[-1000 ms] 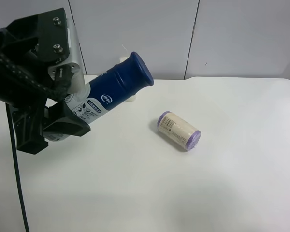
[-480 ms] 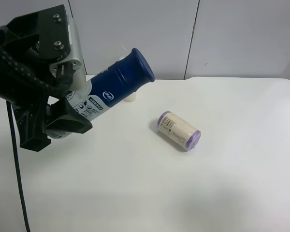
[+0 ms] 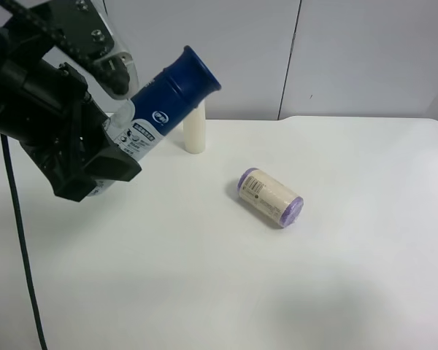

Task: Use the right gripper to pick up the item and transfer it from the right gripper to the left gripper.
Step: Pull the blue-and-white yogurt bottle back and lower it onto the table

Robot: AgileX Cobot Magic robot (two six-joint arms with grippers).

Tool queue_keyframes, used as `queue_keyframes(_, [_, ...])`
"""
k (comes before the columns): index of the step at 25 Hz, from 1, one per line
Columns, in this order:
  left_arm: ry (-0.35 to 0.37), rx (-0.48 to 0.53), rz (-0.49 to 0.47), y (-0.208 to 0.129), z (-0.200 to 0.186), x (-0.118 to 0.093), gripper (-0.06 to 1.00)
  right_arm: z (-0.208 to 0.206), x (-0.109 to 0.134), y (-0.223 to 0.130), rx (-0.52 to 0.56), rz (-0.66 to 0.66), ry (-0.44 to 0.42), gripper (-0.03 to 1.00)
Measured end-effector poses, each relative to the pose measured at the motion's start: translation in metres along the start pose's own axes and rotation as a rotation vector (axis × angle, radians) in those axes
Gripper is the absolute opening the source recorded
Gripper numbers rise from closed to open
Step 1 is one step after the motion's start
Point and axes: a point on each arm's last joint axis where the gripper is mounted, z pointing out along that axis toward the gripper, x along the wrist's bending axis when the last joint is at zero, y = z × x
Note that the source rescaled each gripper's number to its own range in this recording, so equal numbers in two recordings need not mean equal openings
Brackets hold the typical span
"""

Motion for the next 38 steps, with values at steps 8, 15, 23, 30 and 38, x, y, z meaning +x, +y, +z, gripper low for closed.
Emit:
queue_keyframes(8, [0.146, 0.165, -0.288, -0.037, 0.014, 0.066, 0.01, 0.0, 0.0, 0.0, 0.0, 0.0, 0.0, 0.99])
queue_keyframes(15, [0.244, 0.269, -0.582, -0.088, 0.027, 0.127, 0.01, 0.0, 0.0, 0.0, 0.0, 0.0, 0.0, 0.99])
queue_keyframes(23, [0.237, 0.307, -0.803, -0.127, 0.062, 0.159, 0.01, 0.0, 0.0, 0.0, 0.0, 0.0, 0.0, 0.99])
queue_keyframes(30, [0.201, 0.358, -0.88, -0.15, 0.106, 0.166, 0.01, 0.0, 0.0, 0.0, 0.0, 0.0, 0.0, 0.99])
queue_keyframes(38, [0.188, 0.408, -0.908, -0.171, 0.137, 0.168, 0.01, 0.0, 0.0, 0.0, 0.0, 0.0, 0.0, 0.99])
